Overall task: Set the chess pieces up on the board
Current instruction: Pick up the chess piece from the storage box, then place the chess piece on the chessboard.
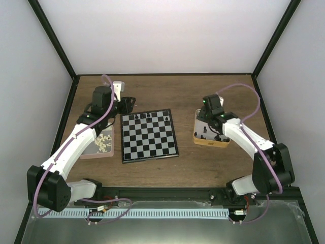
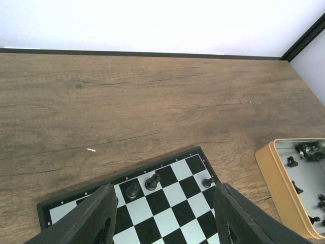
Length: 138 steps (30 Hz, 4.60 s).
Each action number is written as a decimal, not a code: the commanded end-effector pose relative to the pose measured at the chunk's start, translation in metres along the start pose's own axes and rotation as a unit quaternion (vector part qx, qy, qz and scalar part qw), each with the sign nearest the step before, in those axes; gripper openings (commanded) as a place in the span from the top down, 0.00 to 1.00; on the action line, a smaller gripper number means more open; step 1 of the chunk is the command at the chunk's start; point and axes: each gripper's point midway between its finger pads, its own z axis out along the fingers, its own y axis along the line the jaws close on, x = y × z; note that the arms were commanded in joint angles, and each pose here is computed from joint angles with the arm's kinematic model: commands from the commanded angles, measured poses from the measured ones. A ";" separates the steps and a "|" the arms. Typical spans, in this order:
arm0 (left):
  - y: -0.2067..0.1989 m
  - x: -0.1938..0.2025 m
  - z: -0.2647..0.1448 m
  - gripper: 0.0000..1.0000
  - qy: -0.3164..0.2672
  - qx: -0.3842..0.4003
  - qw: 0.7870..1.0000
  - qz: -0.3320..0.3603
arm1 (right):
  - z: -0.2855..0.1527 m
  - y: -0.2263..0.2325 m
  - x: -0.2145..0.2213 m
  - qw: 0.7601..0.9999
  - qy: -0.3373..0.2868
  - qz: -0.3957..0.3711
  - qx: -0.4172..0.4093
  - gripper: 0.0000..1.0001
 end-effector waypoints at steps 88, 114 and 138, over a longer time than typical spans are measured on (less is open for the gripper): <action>-0.169 0.054 -0.014 0.45 0.207 0.428 0.857 -0.198 | -0.164 0.168 0.049 0.727 0.024 -0.211 -0.653 0.86; -0.172 0.066 -0.002 0.96 0.227 0.435 0.847 -0.204 | -0.146 0.170 0.053 0.748 0.036 -0.213 -0.628 0.84; -0.039 0.111 0.126 0.96 0.155 -0.095 0.982 0.061 | -0.037 0.020 0.014 0.990 -0.053 -0.001 -0.129 0.33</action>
